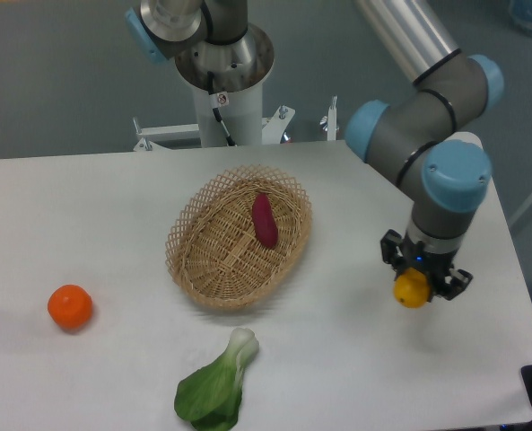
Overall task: Place the mango in the basket
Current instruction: 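Carry the held yellow mango over the wicker basket with the gripper, then lower the mango into the basket and open the gripper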
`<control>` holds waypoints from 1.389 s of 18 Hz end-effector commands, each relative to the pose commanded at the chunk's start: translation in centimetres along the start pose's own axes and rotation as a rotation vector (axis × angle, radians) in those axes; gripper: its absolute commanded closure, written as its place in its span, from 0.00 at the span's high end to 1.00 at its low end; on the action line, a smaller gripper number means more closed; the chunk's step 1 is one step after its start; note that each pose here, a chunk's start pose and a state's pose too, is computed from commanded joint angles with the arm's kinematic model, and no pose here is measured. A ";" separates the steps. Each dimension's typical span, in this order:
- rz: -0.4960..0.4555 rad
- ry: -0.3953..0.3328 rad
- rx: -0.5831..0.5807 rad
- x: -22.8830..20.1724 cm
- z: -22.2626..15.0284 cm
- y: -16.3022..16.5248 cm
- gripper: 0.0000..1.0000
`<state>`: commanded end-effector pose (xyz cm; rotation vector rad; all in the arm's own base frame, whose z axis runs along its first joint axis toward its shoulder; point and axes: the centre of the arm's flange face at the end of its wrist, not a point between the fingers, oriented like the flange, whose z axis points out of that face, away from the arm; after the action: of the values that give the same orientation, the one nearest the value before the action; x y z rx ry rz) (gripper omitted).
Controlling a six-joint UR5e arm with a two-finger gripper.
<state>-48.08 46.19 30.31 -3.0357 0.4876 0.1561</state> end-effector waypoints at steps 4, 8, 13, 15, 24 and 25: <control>0.031 0.002 0.073 4.3 -0.8 -1.5 0.37; 0.109 0.041 0.088 9.6 -0.2 -6.1 0.39; 0.179 0.044 0.097 15.0 -0.6 -9.9 0.39; 0.213 0.059 0.096 17.3 -0.5 -11.0 0.39; 0.257 0.091 0.037 21.3 2.4 -12.0 0.46; 0.259 0.097 0.031 21.4 2.7 -12.0 0.50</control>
<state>-24.32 51.15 25.80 -2.9480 0.8811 0.0129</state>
